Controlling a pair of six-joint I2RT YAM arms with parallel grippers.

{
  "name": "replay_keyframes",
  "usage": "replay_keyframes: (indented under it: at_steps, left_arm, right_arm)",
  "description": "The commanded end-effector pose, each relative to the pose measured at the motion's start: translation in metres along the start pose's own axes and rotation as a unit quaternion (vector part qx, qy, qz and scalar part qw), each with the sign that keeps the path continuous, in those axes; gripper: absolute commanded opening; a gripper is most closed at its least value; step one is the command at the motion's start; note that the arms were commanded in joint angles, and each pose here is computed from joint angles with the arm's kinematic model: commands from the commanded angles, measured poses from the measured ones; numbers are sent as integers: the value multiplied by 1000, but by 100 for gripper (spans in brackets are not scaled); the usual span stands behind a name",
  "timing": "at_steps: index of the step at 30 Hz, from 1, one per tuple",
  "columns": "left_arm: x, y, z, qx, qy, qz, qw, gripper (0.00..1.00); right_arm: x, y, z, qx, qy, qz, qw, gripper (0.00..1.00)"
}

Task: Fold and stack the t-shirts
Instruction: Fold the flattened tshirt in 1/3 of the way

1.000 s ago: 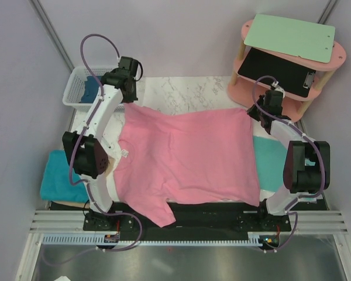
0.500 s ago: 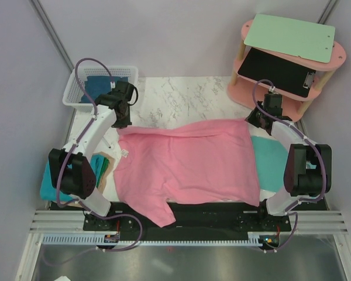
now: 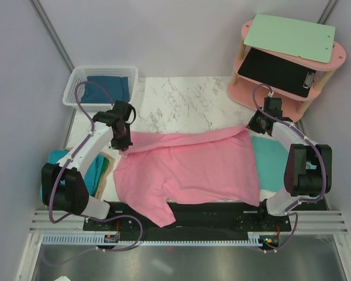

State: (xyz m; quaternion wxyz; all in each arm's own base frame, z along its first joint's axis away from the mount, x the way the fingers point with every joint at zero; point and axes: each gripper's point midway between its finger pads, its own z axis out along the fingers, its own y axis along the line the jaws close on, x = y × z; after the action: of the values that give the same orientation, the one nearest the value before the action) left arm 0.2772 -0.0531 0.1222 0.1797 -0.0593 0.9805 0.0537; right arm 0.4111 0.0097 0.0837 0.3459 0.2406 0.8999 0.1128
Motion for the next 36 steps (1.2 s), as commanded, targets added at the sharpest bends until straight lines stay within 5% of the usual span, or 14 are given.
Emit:
replay_keyframes:
  at_steps: [1, 6, 7, 8, 9, 10, 11, 12, 14, 21, 27, 36]
  left_arm:
    - [28, -9, -6, 26, 22, -19, 999, 2]
    - [60, -16, -6, 35, 53, -3, 998, 6]
    - [68, -16, -7, 36, 62, 2, 997, 22]
    - [70, -16, -11, 37, 58, -1, 998, 69]
    - [72, -18, -15, 38, 52, 5, 998, 99]
    - [70, -17, -19, 38, 44, 2, 998, 100]
    - [64, -16, -26, 44, 23, -4, 999, 100]
    - [59, -18, -30, 50, 11, -6, 999, 100]
    - [39, -26, -37, 71, -28, -5, 997, 100]
    - [5, -54, -6, 77, -31, 26, 996, 93]
    - [-2, -77, 39, 77, 0, 37, 996, 63]
    - [0, -92, 82, 70, 29, 45, 996, 61]
  right_arm:
    - [13, -12, -2, 15, 16, -7, 1000, 0]
    - [38, -26, 0, 33, 49, -8, 998, 0]
    - [41, -27, 0, 35, 55, -8, 998, 0]
    - [46, -29, 0, 37, 64, -9, 997, 0]
    - [54, -32, 0, 42, 81, -9, 996, 7]
    - [58, -34, 0, 41, 89, -16, 995, 14]
    - [62, -31, -1, 31, 96, -20, 995, 32]
    - [63, -33, -3, 31, 94, -21, 995, 74]
    - [59, -31, -7, 30, 78, -18, 996, 97]
    - [11, -12, -39, 14, -11, -20, 1000, 98]
    - [-3, -1, -49, -5, -31, -19, 999, 98]
    - [7, -1, -44, -13, -15, -22, 1000, 98]
